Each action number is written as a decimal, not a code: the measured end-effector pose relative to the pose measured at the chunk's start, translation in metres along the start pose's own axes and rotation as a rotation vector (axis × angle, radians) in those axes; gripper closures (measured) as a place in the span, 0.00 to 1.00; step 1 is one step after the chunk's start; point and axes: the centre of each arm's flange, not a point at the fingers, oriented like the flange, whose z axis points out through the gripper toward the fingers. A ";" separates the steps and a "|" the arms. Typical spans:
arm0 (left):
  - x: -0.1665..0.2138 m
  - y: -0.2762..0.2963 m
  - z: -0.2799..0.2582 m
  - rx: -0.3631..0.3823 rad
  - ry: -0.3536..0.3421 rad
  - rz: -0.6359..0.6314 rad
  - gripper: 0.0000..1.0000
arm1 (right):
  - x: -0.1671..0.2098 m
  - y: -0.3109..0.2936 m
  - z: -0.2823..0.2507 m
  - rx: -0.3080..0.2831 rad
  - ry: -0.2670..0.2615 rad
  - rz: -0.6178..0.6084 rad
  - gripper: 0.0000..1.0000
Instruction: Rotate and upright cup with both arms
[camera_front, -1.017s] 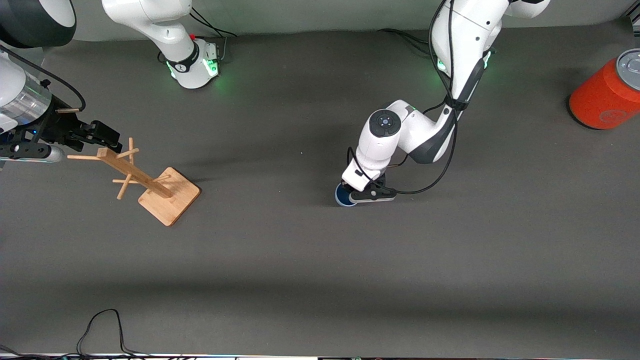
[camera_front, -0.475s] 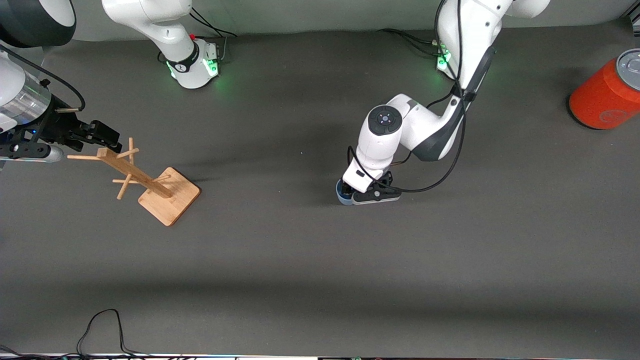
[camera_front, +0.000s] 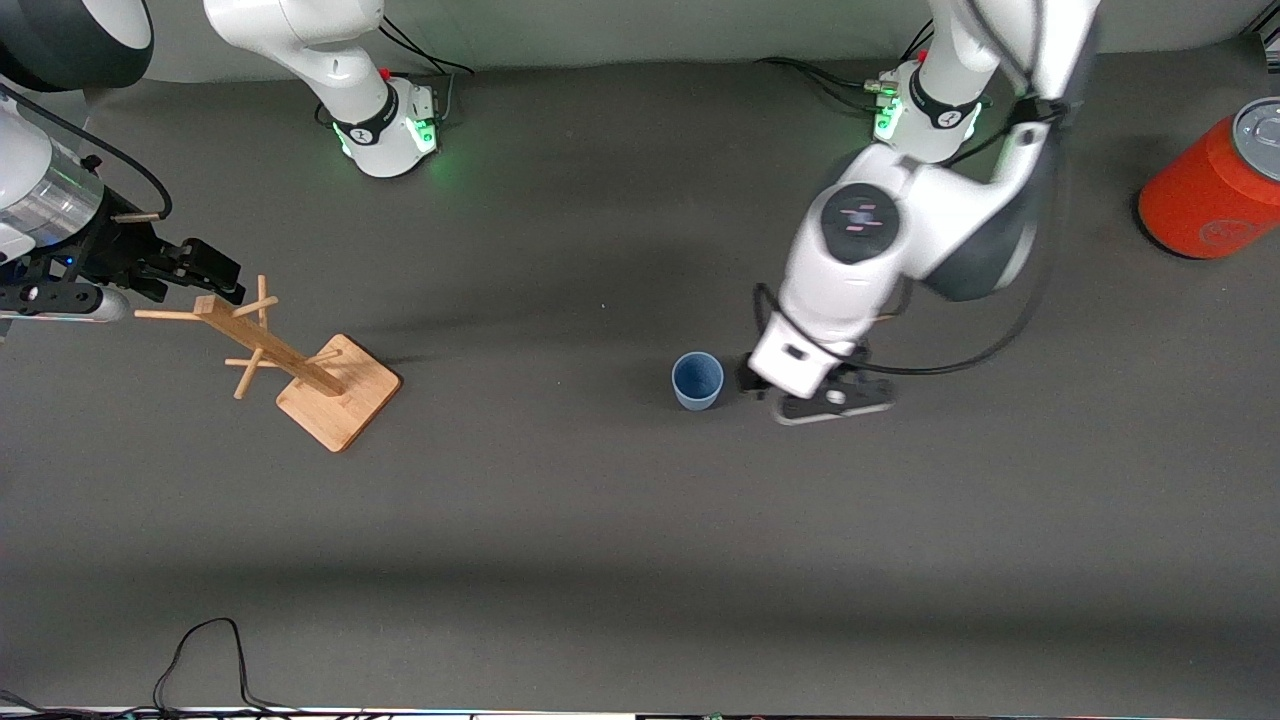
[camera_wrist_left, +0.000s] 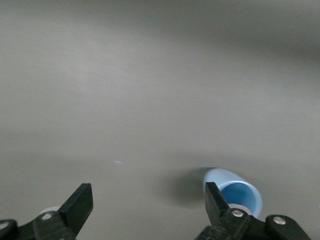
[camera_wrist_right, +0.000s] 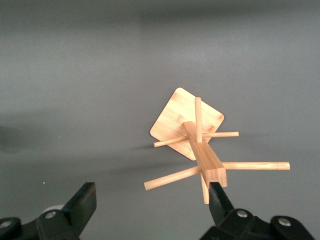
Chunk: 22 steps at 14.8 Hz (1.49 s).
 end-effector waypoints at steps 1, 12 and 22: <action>0.012 -0.028 -0.012 0.016 -0.006 0.002 0.00 | 0.000 -0.003 0.000 0.000 0.000 -0.005 0.00; 0.046 -0.303 -0.096 0.028 -0.106 -0.070 0.00 | 0.001 -0.010 -0.016 0.006 0.041 -0.018 0.00; 0.043 -0.314 -0.124 0.020 -0.146 -0.002 0.00 | 0.013 -0.007 0.009 0.011 -0.007 -0.005 0.00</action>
